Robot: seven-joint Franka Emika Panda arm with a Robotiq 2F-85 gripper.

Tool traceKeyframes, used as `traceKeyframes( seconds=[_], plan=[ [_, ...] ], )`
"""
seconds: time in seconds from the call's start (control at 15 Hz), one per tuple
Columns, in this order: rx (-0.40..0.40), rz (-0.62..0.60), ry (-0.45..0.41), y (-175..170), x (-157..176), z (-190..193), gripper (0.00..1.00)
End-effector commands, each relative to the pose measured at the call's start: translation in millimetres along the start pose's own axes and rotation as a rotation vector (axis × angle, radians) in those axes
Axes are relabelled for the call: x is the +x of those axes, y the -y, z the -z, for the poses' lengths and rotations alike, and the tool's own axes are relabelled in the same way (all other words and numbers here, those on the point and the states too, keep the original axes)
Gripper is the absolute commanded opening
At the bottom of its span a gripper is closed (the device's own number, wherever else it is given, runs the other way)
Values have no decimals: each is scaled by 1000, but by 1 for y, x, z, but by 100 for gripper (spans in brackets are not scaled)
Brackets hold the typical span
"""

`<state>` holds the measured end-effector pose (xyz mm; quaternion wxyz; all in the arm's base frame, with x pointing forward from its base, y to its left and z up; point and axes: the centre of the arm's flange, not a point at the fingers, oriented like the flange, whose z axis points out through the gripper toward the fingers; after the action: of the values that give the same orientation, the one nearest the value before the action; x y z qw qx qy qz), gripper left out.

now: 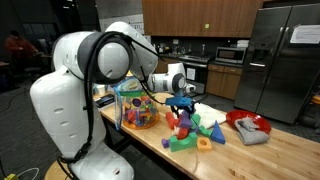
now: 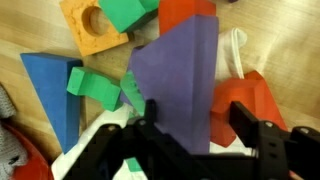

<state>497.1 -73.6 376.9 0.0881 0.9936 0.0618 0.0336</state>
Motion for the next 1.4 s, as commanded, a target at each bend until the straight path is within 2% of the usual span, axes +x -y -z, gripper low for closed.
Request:
traceKeyframes(
  seconds=[0.0,0.4,0.67,0.73,0.8,1.0,1.33],
  plan=[
    [-3,-13,1,-5,-1,-2,49],
    [4,-11,18,-6,1,-12,49],
    [9,-13,24,-13,18,-20,49],
    [4,-23,21,-20,25,-20,92],
    [-1,-9,4,-6,8,-4,74],
    [-1,-15,17,-12,17,-14,91],
    [-2,-17,18,-14,20,-16,92]
  ],
)
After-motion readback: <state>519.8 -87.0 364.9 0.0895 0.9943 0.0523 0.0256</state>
